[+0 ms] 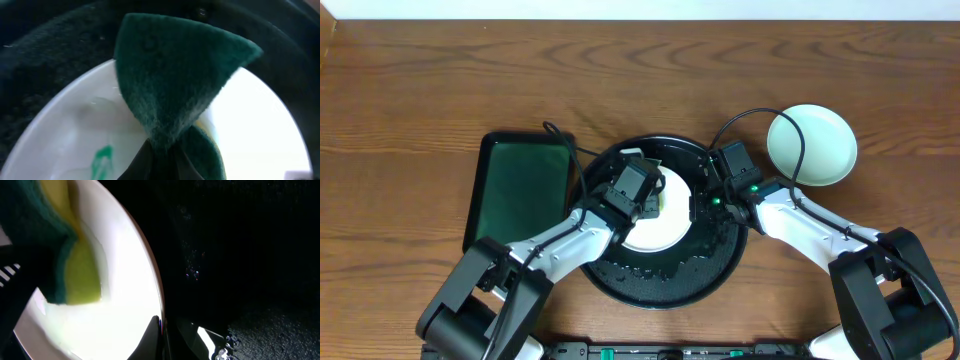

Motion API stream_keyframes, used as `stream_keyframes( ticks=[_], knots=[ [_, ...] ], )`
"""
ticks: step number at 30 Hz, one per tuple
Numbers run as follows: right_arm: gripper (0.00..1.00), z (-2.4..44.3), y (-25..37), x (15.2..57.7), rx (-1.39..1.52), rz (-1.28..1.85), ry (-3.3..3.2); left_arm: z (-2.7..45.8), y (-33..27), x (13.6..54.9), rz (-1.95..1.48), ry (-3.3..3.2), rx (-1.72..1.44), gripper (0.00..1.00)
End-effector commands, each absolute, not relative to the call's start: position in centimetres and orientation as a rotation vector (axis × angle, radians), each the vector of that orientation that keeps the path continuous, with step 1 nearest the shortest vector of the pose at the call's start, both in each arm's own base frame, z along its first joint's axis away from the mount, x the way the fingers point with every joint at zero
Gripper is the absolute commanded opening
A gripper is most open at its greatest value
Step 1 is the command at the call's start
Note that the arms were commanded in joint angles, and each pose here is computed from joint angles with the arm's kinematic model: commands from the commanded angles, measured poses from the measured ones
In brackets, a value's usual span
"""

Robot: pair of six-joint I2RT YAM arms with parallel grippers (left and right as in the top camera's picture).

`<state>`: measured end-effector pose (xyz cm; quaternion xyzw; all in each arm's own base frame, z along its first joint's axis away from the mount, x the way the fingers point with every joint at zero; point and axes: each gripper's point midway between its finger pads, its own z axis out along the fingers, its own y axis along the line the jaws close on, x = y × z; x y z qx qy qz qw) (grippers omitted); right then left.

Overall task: Clean dirty plates on tray and stack at the side
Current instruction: 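Scrub the white plate with the sponge while the right gripper holds it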

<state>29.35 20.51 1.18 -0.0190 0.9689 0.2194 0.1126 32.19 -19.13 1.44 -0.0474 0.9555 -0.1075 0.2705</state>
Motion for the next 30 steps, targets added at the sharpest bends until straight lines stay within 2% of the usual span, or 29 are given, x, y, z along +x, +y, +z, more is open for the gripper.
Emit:
stream_keyframes(
  ticks=[1,7,13,17,20,23,30],
  knots=[
    [0.01,0.2,18.7,29.7,-0.004,0.506,2.856,-0.2,-10.4,33.3,0.185,2.513,-0.274,0.07],
    [0.01,0.2,18.7,29.7,-0.005,0.506,2.857,1.2,-7.1,33.4,0.399,2.452,-0.247,0.07],
    [0.01,0.2,18.7,29.7,-0.005,0.505,2.856,3.8,-7.5,34.2,0.342,2.388,-0.259,0.07],
    [0.01,0.2,18.7,29.7,-0.005,0.505,2.856,4.6,-11.1,33.9,0.063,2.447,-0.210,0.07],
    [0.01,0.2,18.7,29.7,-0.005,0.505,2.856,4.8,-15.9,32.4,-0.289,2.546,-0.109,0.07],
    [0.01,0.2,18.7,29.7,-0.005,0.506,2.856,4.3,-18.8,30.4,-0.504,2.629,-0.029,0.07],
    [0.01,0.2,18.8,29.8,-0.006,0.510,2.849,1.3,-19.9,28.6,-0.491,2.730,0.030,0.07]
  ],
)
